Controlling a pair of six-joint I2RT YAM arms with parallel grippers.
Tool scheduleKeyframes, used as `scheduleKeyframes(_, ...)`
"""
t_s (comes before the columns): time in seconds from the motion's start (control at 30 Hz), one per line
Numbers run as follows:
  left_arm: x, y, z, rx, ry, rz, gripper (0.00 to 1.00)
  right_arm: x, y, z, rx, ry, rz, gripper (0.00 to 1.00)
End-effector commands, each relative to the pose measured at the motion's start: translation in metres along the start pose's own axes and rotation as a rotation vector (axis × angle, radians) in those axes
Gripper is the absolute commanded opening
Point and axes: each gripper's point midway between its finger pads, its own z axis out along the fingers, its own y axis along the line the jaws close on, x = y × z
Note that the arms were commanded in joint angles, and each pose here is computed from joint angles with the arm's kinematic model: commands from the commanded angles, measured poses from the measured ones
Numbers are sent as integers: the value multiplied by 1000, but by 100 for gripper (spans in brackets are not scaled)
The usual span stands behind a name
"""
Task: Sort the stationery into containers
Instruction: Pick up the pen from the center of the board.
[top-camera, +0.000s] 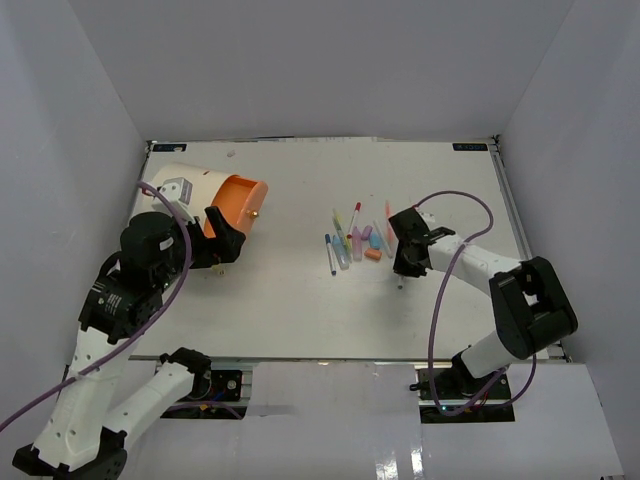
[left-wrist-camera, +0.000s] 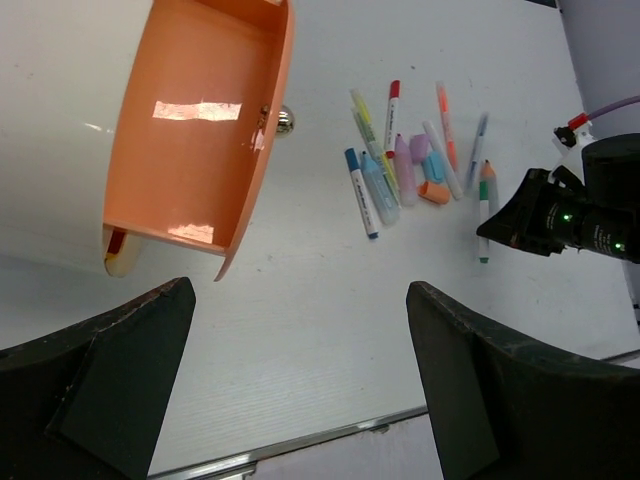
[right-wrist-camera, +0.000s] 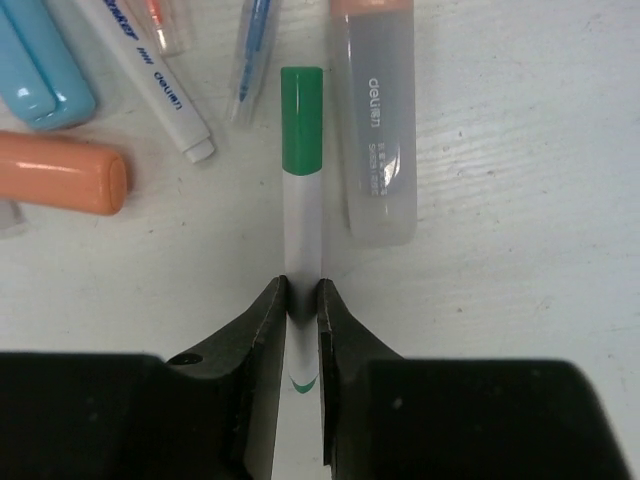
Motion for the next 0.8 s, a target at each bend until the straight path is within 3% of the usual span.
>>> scheduleKeyframes(0.0,-12,-31,-9,136,15,-40,98,-12,3,-26,-41,-62,9,8)
scheduleKeyframes(0.1,-21,-55,-11,233,41,-67,98,-29,16,-53,-131,-135,-16,8)
scheduleKeyframes(0.27,-35,-91,3,366,100,-117,98,-55,61,-119,-431,-287,-112,8)
scheduleKeyframes(0.47,-43,-127,30,485,144,-206,89,-77,111,-204,-801,-474,-185,9)
scheduleKeyframes(0.57,-47,-152,43,498,117,-209,84,-82,127,-233,-935,-546,-218,9)
scheduleKeyframes(0.67,-28,-199,49,527,140,-159,83,-84,139,-257,-1039,-600,-252,10)
scheduleKeyframes(0.77,-21,-216,65,504,130,-166,83,-84,144,-271,-1106,-633,-264,10)
